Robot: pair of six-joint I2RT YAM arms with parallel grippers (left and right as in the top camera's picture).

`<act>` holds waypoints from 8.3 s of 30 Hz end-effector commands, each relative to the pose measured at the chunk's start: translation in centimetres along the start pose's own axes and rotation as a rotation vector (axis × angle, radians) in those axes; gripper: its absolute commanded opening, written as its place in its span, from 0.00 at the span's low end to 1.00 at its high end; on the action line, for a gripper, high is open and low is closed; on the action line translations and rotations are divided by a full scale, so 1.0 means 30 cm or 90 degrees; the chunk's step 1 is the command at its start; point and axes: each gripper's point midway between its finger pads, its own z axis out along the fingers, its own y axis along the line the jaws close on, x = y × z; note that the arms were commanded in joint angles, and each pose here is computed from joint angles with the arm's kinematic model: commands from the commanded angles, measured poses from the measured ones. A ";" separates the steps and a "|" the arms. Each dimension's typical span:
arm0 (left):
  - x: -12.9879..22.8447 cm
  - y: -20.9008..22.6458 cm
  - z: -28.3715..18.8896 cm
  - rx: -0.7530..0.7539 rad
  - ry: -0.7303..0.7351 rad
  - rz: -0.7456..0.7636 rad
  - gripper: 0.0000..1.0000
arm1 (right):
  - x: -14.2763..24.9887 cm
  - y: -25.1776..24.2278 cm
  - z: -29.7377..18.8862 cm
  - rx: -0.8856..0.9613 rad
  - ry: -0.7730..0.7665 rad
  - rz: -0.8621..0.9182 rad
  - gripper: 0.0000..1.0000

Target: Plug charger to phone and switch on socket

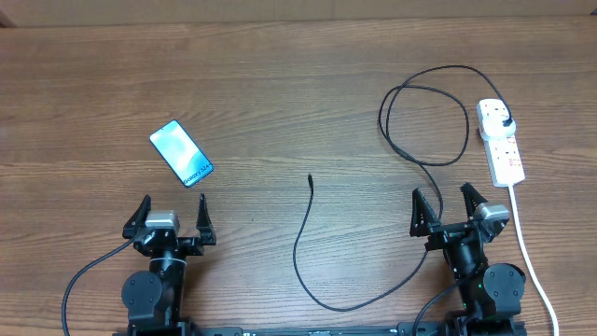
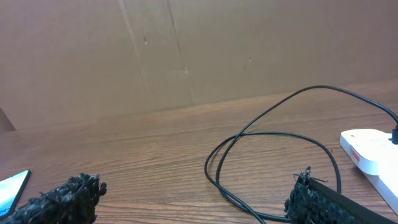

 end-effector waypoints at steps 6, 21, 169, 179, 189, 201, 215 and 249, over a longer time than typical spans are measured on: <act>0.001 0.004 -0.001 -0.003 -0.002 0.012 1.00 | 0.006 -0.002 0.000 0.002 -0.002 -0.005 1.00; 0.001 0.004 -0.001 -0.003 -0.002 0.012 1.00 | 0.006 -0.002 0.000 0.002 -0.002 -0.005 1.00; -0.124 -0.046 -0.035 0.047 -0.002 0.010 1.00 | 0.006 -0.002 0.000 0.002 -0.002 -0.005 1.00; -0.276 -0.032 0.155 0.042 0.266 -0.023 1.00 | 0.006 -0.002 0.000 0.002 -0.002 -0.005 1.00; -0.124 -0.073 0.341 0.097 0.607 -0.095 1.00 | 0.006 -0.002 0.000 0.002 -0.002 -0.005 1.00; -0.008 -0.004 0.456 -0.079 0.707 -0.258 1.00 | 0.006 -0.002 0.000 0.002 -0.002 -0.005 1.00; 0.236 0.069 0.555 -0.275 0.857 -0.348 1.00 | 0.006 -0.002 0.000 0.002 -0.002 -0.005 1.00; 0.457 0.152 0.592 -0.430 0.867 -0.359 1.00 | 0.006 -0.002 0.000 0.002 -0.002 -0.005 1.00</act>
